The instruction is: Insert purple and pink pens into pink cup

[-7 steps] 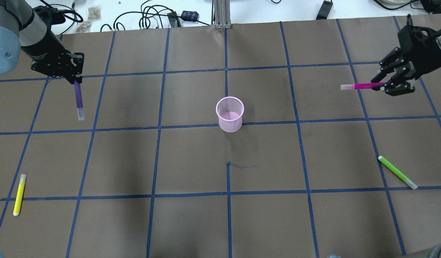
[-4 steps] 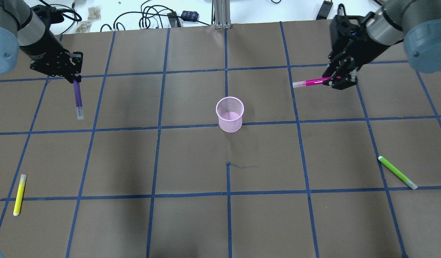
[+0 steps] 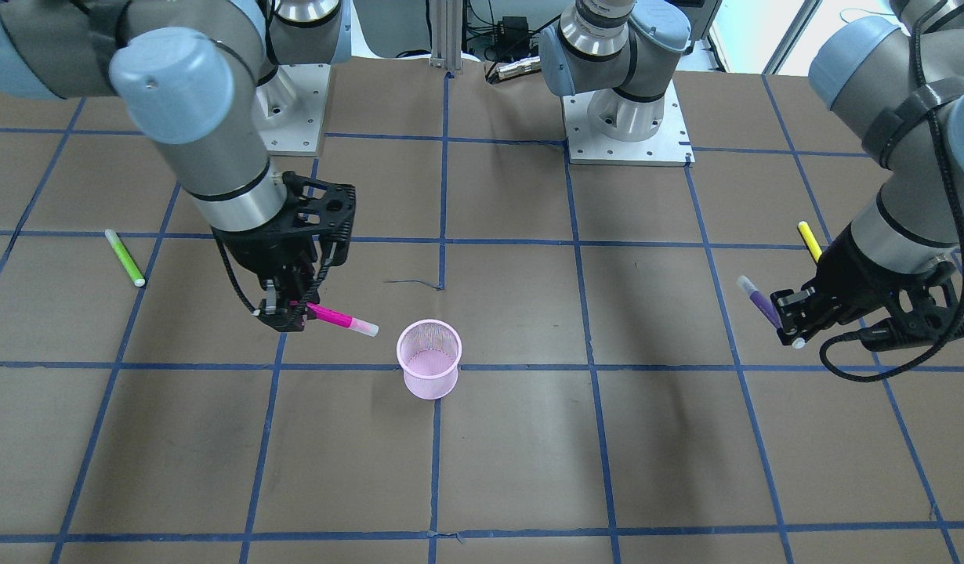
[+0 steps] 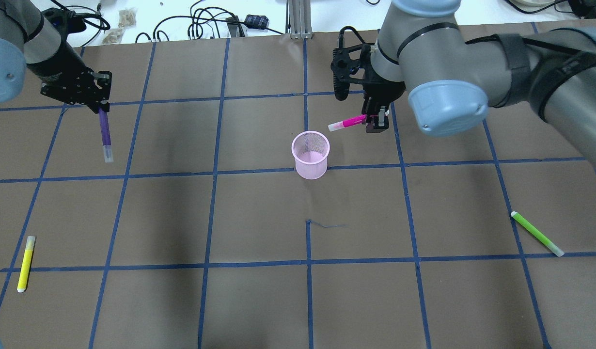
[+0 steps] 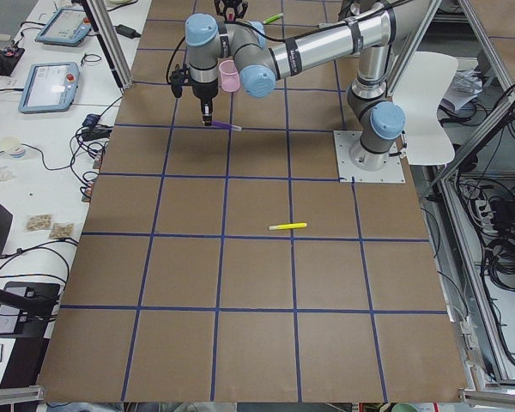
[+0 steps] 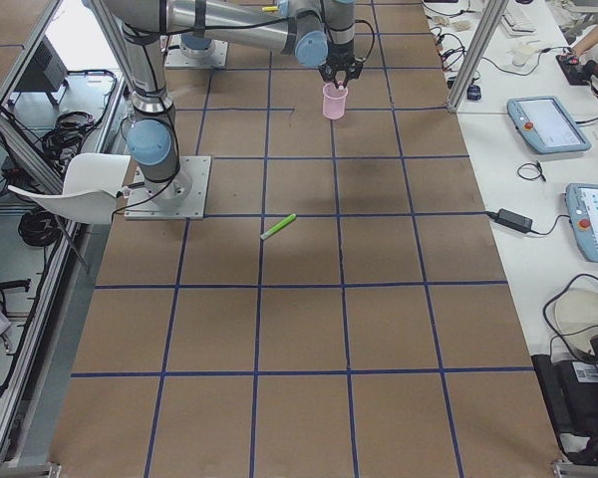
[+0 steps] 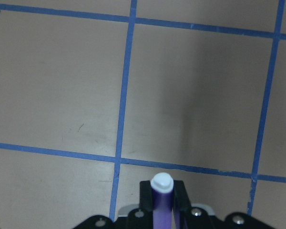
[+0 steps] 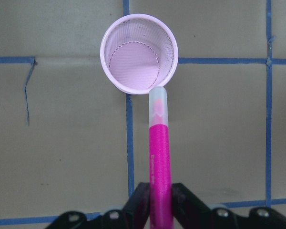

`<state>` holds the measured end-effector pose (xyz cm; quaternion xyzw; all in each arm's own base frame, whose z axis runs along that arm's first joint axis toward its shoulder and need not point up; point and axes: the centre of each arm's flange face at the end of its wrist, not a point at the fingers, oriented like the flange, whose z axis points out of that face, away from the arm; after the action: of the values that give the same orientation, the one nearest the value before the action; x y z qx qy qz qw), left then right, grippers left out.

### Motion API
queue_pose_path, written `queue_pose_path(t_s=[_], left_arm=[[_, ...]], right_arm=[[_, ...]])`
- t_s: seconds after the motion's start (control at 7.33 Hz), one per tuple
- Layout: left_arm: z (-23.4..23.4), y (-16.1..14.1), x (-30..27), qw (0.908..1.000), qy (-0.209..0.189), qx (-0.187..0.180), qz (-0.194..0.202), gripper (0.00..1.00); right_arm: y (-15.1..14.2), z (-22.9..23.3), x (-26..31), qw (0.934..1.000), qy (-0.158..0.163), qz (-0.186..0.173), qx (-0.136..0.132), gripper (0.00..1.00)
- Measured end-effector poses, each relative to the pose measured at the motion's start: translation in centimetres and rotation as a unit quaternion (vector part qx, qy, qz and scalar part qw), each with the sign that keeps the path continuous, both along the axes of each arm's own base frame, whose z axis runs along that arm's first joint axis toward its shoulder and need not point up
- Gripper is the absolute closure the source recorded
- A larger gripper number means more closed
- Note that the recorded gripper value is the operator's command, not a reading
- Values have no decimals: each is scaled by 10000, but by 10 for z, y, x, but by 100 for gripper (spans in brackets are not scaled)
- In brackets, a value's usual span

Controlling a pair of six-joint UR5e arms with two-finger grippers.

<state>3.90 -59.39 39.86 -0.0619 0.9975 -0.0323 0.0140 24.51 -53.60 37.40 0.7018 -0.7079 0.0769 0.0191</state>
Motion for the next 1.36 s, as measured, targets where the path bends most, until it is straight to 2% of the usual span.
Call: queue_pose_path(t_s=[0.27, 0.41, 0.55, 0.68, 0.95, 1.36], left_arm=[[-2, 0, -1, 10000, -8, -36, -17, 100], [-2, 0, -1, 10000, -12, -50, -29, 100], [-2, 0, -2, 10000, -13, -57, -34, 100], [-3, 0, -3, 10000, -14, -60, -32, 100], [-4, -1, -4, 10000, -13, -57, -36, 100], [-3, 0, -6, 10000, -9, -59, -32, 100]], right_arm=[[7, -24, 46, 9996, 167, -223, -102, 81], [5, -38, 56, 9987, 388, -280, -175, 81], [4, -45, 63, 9979, 538, -279, -229, 75], [5, -48, 68, 9975, 593, -284, -260, 61], [4, -56, 73, 9973, 611, -306, -253, 0], [4, -60, 75, 9977, 590, -265, -220, 0]])
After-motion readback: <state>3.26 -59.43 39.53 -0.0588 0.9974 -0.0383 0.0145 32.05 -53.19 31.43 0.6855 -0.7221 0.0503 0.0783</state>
